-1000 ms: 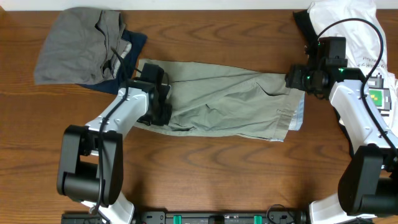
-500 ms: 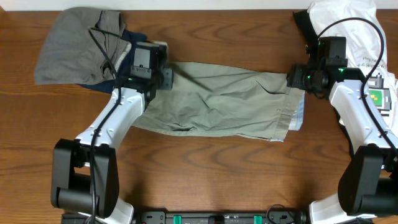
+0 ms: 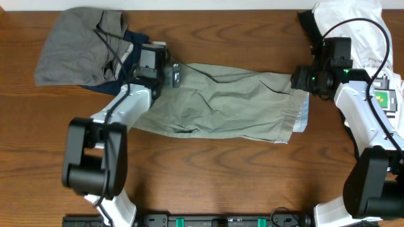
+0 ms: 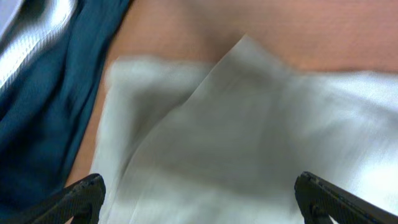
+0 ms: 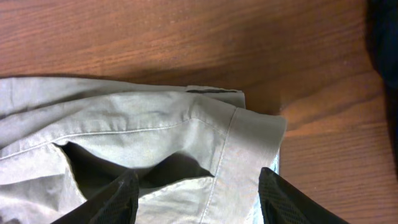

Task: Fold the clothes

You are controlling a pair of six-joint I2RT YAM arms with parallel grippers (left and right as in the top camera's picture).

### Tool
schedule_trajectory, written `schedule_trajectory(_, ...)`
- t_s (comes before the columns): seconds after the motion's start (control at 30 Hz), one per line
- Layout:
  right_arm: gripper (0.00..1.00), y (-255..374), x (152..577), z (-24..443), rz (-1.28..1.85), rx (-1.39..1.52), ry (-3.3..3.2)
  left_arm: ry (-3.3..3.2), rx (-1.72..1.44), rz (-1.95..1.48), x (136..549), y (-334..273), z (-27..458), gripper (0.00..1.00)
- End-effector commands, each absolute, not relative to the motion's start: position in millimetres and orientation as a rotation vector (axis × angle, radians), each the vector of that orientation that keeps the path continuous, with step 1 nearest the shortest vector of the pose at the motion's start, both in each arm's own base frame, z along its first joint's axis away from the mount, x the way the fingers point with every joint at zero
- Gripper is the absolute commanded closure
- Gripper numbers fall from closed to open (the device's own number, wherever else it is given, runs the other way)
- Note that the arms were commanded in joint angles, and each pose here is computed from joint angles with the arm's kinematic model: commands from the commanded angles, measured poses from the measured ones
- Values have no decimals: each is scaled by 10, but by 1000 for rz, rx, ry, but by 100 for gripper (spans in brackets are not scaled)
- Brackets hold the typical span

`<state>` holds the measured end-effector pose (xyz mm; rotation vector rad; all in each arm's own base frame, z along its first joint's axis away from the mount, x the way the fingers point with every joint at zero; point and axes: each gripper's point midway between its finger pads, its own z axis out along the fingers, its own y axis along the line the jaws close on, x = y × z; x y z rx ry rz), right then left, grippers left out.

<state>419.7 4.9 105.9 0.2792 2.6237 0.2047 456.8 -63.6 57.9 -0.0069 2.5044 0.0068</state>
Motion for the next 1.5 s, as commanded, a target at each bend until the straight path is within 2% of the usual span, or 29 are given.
schedule_trajectory(0.0, 40, 66, 4235, 1096, 194, 266, 2614, 2464, -282, -40, 4347, -424, 1144, 2)
schedule_trajectory(0.17, 39, 68, 4248, 1103, 195, 264, 2608, 2546, -625, -46, 3788, -150, 1223, 2)
schedule_trajectory(0.37, 39, 68, 4249, 1104, 195, 264, 2608, 2656, -690, 10, 3527, -63, 703, 1)
schedule_trajectory(0.4, 39, 68, 4245, 1102, 195, 265, 2609, 2659, -691, 11, 3529, -63, 633, 4)
schedule_trajectory(0.47, 39, 68, 4242, 1100, 195, 264, 2611, 2651, -688, 7, 3565, -66, 536, 22)
schedule_trajectory(0.53, 39, 68, 4242, 1100, 196, 265, 2611, 2644, -687, 4, 3605, -69, 457, 47)
schedule_trajectory(0.57, 39, 68, 4244, 1102, 196, 265, 2610, 2646, -679, 6, 3621, -70, 433, 50)
schedule_trajectory(0.73, 39, 78, 4244, 1103, 203, 263, 2610, 2650, -657, 32, 3692, -50, 302, 56)
schedule_trajectory(0.97, 39, 81, 4245, 1103, 205, 262, 2609, 2712, -666, 67, 3670, -43, -21, 55)
schedule_trajectory(1.17, 39, 80, 4250, 1106, 205, 262, 2607, 2710, -666, 67, 3692, -44, -60, 56)
schedule_trajectory(1.2, 39, 81, 4249, 1105, 205, 262, 2607, 2707, -665, 65, 3698, -45, -58, 62)
schedule_trajectory(1.3, 39, 81, 4253, 1107, 205, 261, 2606, 2705, -664, 64, 3704, -45, -48, 91)
schedule_trajectory(1.33, 39, 81, 4256, 1110, 206, 261, 2604, 2703, -665, 62, 3705, -46, -36, 94)
schedule_trajectory(1.47, 39, 80, 4258, 1111, 206, 261, 2603, 2687, -662, 55, 3701, -45, 73, 94)
